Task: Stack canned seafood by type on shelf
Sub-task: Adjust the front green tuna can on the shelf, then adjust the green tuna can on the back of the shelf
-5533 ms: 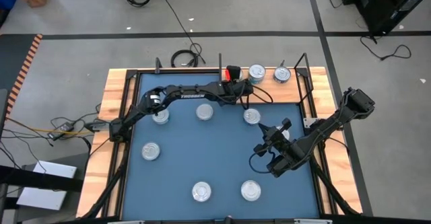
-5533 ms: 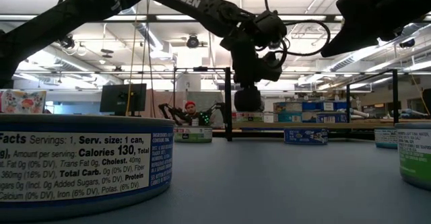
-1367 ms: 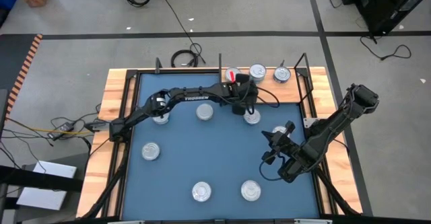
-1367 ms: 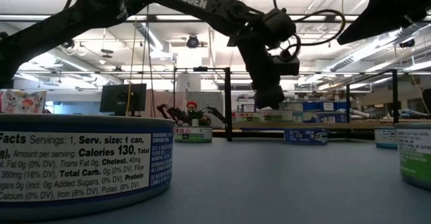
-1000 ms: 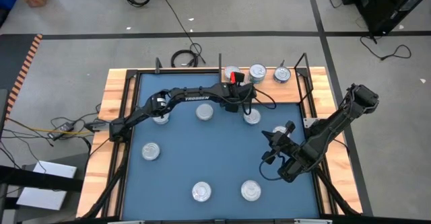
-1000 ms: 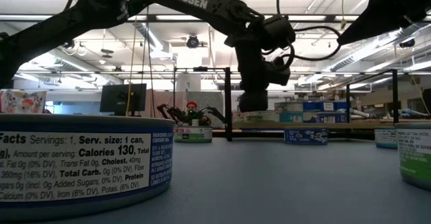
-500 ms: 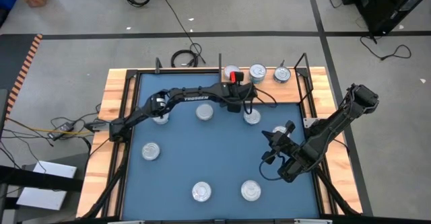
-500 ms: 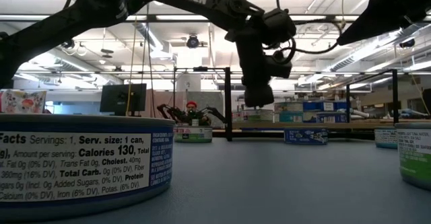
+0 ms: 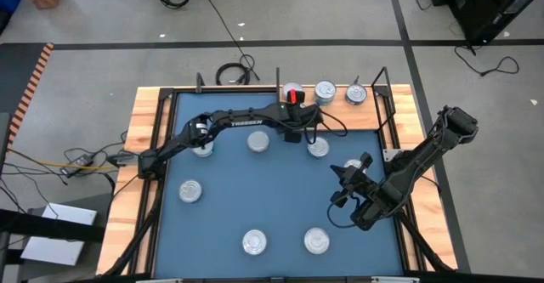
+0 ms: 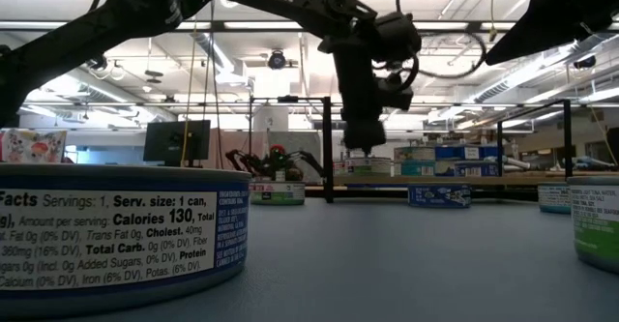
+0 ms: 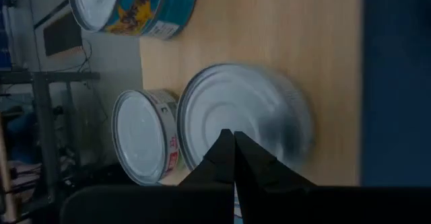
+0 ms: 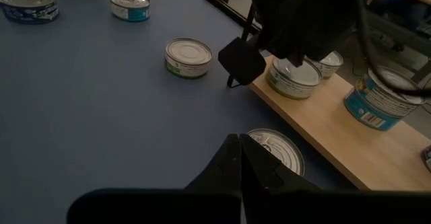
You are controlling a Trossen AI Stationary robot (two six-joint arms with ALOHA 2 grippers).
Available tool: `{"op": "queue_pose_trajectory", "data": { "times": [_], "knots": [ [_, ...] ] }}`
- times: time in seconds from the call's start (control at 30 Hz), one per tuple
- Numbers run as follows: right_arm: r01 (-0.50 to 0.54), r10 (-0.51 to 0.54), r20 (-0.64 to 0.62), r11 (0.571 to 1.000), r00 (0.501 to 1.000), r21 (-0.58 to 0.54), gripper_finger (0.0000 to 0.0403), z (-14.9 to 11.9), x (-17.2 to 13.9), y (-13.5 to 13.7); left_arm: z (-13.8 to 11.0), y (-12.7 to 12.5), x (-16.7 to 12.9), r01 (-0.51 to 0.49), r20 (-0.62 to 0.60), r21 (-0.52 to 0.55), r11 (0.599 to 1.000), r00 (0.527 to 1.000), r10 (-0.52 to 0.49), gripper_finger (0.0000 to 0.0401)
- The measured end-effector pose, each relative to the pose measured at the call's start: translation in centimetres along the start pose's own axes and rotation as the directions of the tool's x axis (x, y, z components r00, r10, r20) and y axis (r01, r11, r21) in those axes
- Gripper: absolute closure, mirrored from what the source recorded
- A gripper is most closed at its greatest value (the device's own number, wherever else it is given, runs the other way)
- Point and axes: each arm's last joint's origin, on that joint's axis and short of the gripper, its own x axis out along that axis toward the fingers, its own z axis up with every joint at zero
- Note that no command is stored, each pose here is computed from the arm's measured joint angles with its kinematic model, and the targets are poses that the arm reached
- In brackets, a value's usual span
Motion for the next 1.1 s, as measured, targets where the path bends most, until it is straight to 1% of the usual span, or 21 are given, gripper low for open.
{"op": "queue_pose_trajectory", "data": {
  "times": [0.2, 0.23, 0.3, 0.37, 0.43, 0.47, 0.5, 0.67, 0.8, 0.9, 1.1],
  "knots": [
    [-0.001, 0.001, -0.003, 1.0, 1.0, 0.004, 0.0401, 0.0, 0.0, 0.0, 0.2, 0.3, -0.5, 0.026, 0.04, -0.025, 0.999, 0.999, -0.025, 0.0401],
    [0.001, -0.001, -0.004, 1.0, 1.0, 0.004, 0.0401, 0.0, 0.1, 0.0, 0.3, 0.6, -0.9, 0.029, 0.064, -0.039, 0.999, 0.998, -0.026, 0.0401],
    [0.008, -0.008, -0.006, 1.0, 1.0, 0.003, 0.0401, 0.1, 0.2, -0.1, 0.6, 1.6, -2.4, 0.075, 0.137, -0.084, 0.994, 0.989, -0.063, 0.0401],
    [0.023, -0.023, -0.016, 1.0, 1.0, 0.003, 0.0401, 0.1, 0.5, -0.2, 0.9, 2.9, -4.2, 0.139, 0.245, -0.162, 0.977, 0.965, -0.096, 0.0401],
    [0.048, -0.048, -0.027, 0.999, 0.998, 0.007, 0.0401, 0.3, 0.9, -0.5, 1.1, 4.0, -5.6, 0.205, 0.333, -0.205, 0.957, 0.934, -0.128, 0.0401],
    [0.059, -0.059, -0.038, 0.998, 0.998, 0.008, 0.0402, 0.4, 1.2, -0.6, 1.1, 4.3, -6.0, 0.22, 0.363, -0.219, 0.951, 0.923, -0.13, 0.0401],
    [0.073, -0.073, -0.053, 0.997, 0.996, 0.002, 0.0402, 0.4, 1.5, -0.8, 1.3, 4.6, -6.3, 0.224, 0.394, -0.232, 0.946, 0.911, -0.119, 0.0401],
    [0.126, -0.129, -0.102, 0.991, 0.986, -0.034, 0.0402, 0.8, 2.6, -1.5, 1.7, 5.3, -7.4, 0.219, 0.473, -0.262, 0.94, 0.878, -0.073, 0.0401],
    [0.13, -0.138, -0.117, 0.989, 0.983, -0.073, 0.0402, 1.2, 3.0, -1.9, 2.0, 5.0, -7.0, 0.225, 0.505, -0.267, 0.937, 0.861, -0.063, 0.0401],
    [0.114, -0.123, -0.113, 0.99, 0.986, -0.085, 0.0402, 1.2, 3.3, -2.2, 2.2, 4.7, -6.5, 0.226, 0.533, -0.278, 0.934, 0.845, -0.046, 0.0401],
    [-0.013, 0.005, -0.118, 0.998, 0.993, -0.066, 0.0402, 0.6, 4.7, -2.8, 2.5, 4.2, -5.6, 0.227, 0.579, -0.295, 0.928, 0.815, -0.015, 0.0401]
  ]
}}
